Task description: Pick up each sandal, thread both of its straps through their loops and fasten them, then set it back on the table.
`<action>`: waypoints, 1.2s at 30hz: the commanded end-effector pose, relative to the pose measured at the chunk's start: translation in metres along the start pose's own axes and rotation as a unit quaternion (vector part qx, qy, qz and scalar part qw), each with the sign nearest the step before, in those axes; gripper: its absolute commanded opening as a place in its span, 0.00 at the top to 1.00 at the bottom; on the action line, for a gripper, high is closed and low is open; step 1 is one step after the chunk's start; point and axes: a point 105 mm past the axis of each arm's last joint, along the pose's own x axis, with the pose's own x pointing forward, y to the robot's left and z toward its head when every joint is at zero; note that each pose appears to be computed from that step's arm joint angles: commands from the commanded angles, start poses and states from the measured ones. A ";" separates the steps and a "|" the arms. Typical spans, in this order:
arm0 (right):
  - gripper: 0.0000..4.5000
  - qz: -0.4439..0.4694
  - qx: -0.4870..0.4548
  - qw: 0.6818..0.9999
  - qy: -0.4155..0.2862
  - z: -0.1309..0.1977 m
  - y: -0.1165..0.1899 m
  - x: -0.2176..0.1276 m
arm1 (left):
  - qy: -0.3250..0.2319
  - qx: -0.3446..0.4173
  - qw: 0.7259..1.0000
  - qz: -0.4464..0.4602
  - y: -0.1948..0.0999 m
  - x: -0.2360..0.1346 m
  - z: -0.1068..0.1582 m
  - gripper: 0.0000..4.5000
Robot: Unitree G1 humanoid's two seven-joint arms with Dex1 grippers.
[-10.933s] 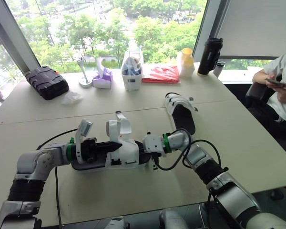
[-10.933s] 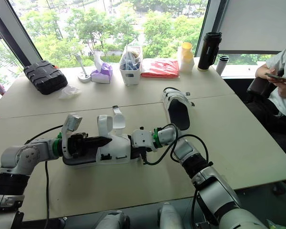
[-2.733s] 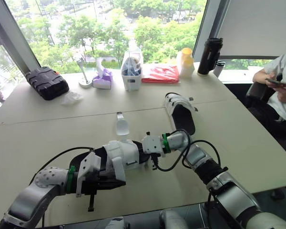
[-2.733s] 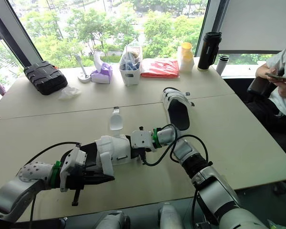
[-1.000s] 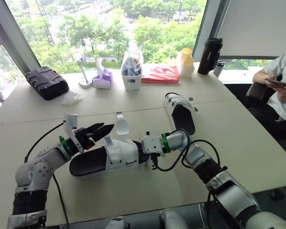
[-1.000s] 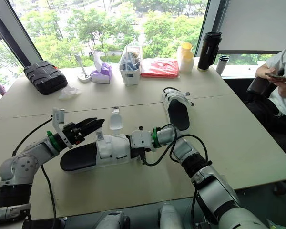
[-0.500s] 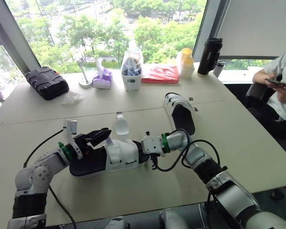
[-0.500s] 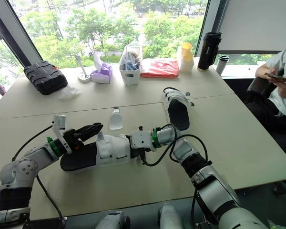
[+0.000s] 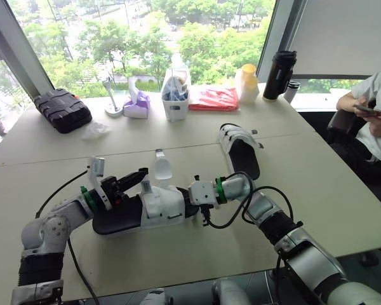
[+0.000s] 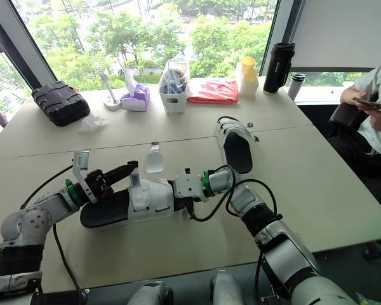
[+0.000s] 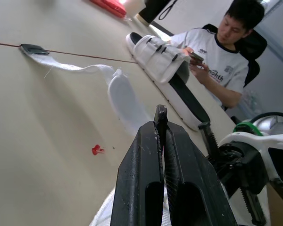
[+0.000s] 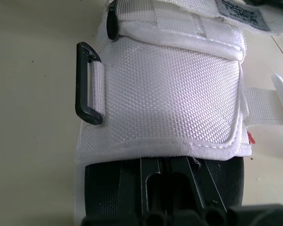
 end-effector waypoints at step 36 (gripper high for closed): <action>1.00 0.031 0.025 0.998 0.051 -0.024 0.019 0.003 | -0.066 0.038 0.997 -0.012 0.019 0.015 0.009 0.98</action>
